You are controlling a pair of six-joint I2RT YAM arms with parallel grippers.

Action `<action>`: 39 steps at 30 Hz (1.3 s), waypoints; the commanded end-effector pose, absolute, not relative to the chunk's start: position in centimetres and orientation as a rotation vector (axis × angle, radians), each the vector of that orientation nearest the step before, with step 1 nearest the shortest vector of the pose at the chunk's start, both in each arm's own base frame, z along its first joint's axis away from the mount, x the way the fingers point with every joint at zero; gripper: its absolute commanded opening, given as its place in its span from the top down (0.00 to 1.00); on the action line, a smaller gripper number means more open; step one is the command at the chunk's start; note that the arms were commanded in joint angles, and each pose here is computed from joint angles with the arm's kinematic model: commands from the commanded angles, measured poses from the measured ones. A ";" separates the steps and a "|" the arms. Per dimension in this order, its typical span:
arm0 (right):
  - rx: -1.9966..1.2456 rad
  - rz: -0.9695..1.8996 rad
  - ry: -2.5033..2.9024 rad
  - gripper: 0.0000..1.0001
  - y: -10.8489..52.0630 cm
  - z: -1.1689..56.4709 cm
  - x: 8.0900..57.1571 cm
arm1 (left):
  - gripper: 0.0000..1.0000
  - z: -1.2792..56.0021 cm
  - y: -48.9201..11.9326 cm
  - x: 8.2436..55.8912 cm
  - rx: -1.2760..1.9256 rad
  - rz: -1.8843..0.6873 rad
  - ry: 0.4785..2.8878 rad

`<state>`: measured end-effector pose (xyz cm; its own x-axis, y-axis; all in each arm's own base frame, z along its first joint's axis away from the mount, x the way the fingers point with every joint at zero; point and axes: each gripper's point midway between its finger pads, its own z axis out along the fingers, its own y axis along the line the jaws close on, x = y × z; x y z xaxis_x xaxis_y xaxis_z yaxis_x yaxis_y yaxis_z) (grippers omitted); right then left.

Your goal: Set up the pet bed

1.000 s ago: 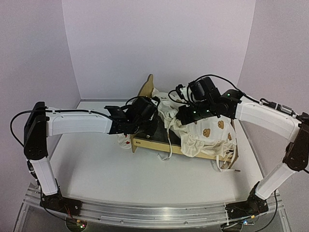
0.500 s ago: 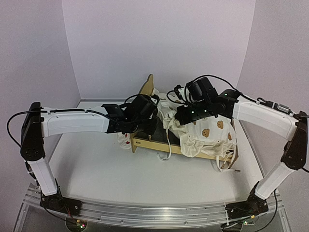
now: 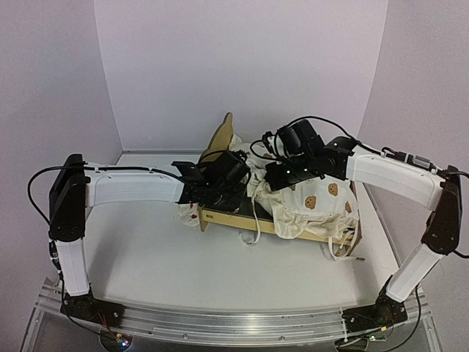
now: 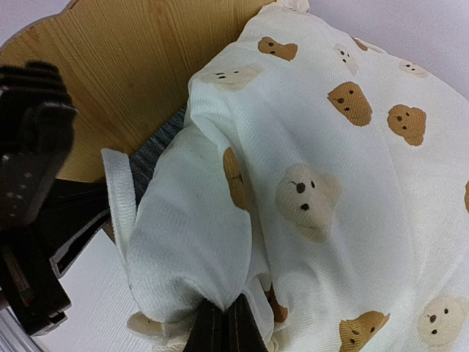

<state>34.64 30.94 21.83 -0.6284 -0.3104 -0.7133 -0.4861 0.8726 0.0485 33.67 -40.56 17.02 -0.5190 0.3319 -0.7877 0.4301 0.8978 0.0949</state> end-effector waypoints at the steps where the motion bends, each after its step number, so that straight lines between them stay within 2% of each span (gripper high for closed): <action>1: -0.531 0.233 2.244 1.00 30.5 23.3 36.3 | 1.00 17.2 -40.3 35.1 0.482 -0.103 2.169; 7: -0.497 0.088 2.220 1.00 29.1 23.2 37.6 | 1.00 16.4 -41.1 35.4 0.494 -0.151 2.192; 16: -0.484 -0.072 2.196 1.00 26.6 22.9 37.8 | 1.00 15.5 -45.6 33.6 0.566 -0.406 2.241; 29: -0.469 -0.115 2.198 1.00 24.6 22.9 37.6 | 1.00 15.5 -49.0 31.5 0.597 -0.664 2.292; 39: -0.416 -0.124 2.196 1.00 22.4 23.6 38.1 | 1.00 18.2 -51.3 29.7 0.594 -0.800 2.277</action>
